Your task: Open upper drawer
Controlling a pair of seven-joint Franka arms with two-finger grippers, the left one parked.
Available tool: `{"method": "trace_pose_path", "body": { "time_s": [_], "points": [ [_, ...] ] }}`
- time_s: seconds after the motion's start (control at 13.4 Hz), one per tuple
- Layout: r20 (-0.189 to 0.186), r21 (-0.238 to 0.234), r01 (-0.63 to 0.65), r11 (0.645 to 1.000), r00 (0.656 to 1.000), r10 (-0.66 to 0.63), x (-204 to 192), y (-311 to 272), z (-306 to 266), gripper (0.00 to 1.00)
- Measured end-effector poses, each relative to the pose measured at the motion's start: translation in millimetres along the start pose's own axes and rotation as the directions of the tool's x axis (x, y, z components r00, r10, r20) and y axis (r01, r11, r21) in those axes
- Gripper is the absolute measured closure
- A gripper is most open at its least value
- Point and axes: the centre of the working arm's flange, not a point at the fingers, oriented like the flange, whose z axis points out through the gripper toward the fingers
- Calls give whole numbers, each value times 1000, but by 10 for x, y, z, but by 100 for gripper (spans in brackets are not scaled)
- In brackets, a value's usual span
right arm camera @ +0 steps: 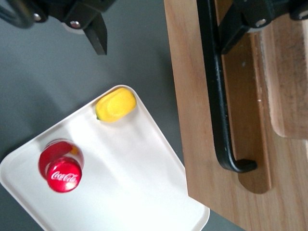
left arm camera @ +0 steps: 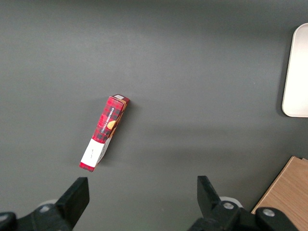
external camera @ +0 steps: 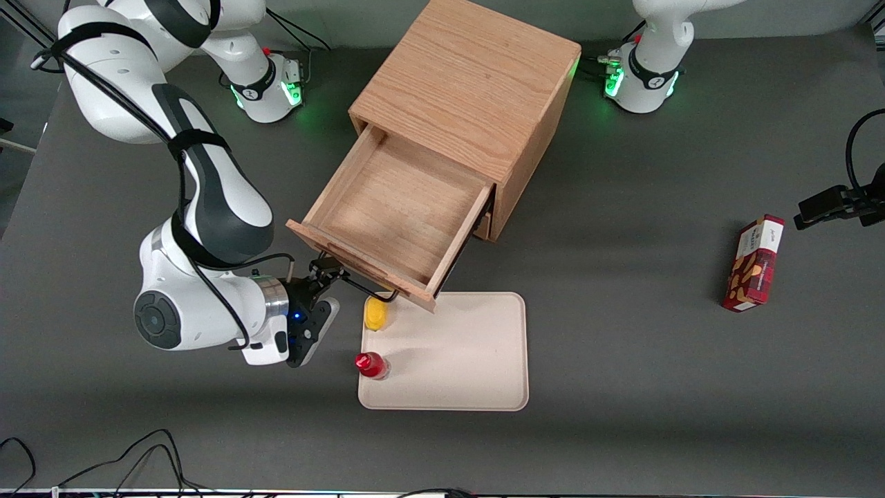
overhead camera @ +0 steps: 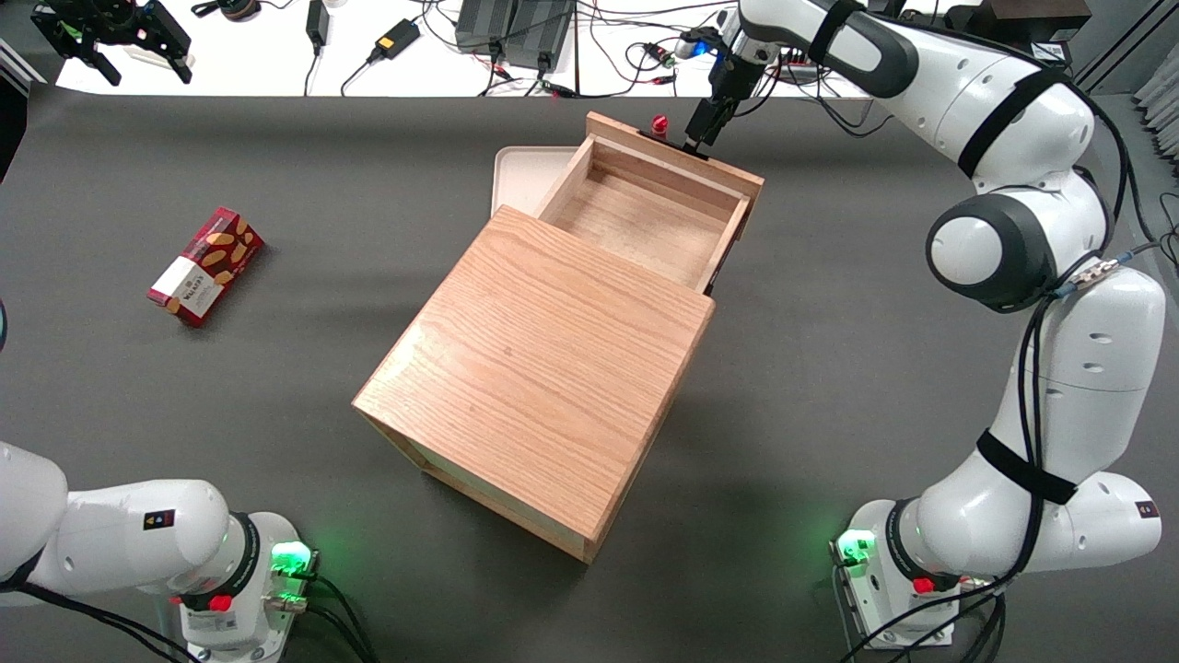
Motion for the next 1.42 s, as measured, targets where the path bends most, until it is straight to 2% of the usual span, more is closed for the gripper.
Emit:
{"method": "trace_pose_path", "body": {
  "time_s": [0.22, 0.37, 0.52, 0.67, 0.75, 0.9, 1.12, 1.2, 1.27, 1.35, 1.42],
  "points": [
    [-3, 17, 3, 1000, 1000, -3, 12, 9, -56, 0],
    [-38, 10, 7, 1000, 999, -7, -22, -29, -406, 0],
    [-74, -24, 21, 999, 997, -23, -120, -222, -933, 0],
    [-68, -56, 40, 998, 997, -44, -269, -548, -1390, 0],
    [-68, -90, 43, 995, 996, -49, -362, -717, -1632, 0],
    [-42, -180, -5, 984, 999, -3, -650, -1040, -2104, 0],
    [-26, -277, -184, 943, 983, 184, -1054, -1660, -2527, 0],
    [-26, -300, -236, 924, 971, 239, -1205, -1781, -2614, 0],
    [-2, -311, -288, 906, 953, 303, -1416, -1802, -2668, 0],
    [26, -313, -342, 886, 929, 368, -1621, -1751, -2683, 0],
    [36, -316, -413, 854, 894, 446, -1803, -1662, -2672, 0]
  ]
}}
